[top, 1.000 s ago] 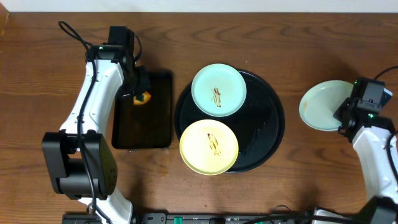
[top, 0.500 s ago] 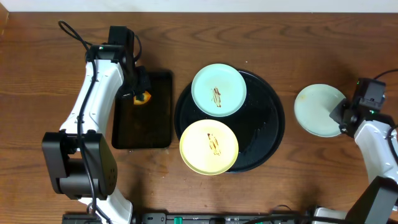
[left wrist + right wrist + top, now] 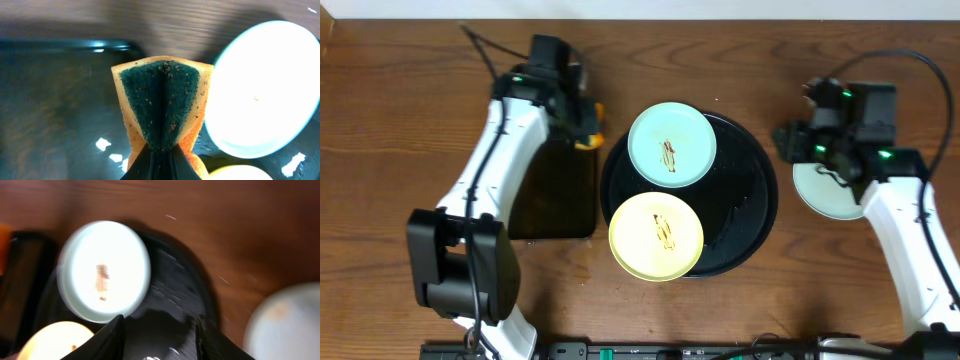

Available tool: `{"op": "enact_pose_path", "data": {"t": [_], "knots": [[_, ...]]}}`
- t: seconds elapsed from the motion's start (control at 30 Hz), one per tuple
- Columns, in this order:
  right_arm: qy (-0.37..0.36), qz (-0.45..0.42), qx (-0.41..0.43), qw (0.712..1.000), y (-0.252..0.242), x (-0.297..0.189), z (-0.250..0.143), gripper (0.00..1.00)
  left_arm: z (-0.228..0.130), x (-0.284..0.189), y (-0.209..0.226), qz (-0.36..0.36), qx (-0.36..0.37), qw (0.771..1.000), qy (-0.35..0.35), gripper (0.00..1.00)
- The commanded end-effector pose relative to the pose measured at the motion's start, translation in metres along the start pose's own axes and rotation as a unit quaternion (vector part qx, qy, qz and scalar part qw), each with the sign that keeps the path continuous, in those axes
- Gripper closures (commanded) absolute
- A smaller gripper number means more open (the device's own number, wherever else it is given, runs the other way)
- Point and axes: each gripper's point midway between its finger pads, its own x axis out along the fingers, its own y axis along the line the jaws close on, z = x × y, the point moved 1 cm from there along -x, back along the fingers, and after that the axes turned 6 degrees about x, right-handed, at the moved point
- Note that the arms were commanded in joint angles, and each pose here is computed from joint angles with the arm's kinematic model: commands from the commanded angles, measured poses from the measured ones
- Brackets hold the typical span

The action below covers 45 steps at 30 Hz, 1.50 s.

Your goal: Clean dirty plates on tray and stack at the side

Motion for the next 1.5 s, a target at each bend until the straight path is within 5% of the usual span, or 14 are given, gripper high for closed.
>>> {"op": "enact_pose_path", "data": {"t": [0.0,0.57,1.0,1.47], "knots": [[0.031,0.035,-0.040,0.998,0.028,0.026,-0.012,0.56,0.007,-0.003,-0.028,-0.021,0.047,0.998,-0.021,0.93],[0.114,0.018,0.026,0.993,0.016,0.149,-0.063,0.67,0.009,0.014,-0.108,-0.064,0.132,0.988,-0.053,0.92],[0.154,0.000,0.059,0.986,0.002,0.167,-0.088,0.97,-0.015,0.066,-0.142,-0.076,0.161,0.984,-0.012,0.92],[0.169,-0.019,0.078,0.982,-0.004,0.164,-0.096,0.99,-0.078,0.098,-0.177,-0.077,0.185,0.977,0.068,0.92]]}}
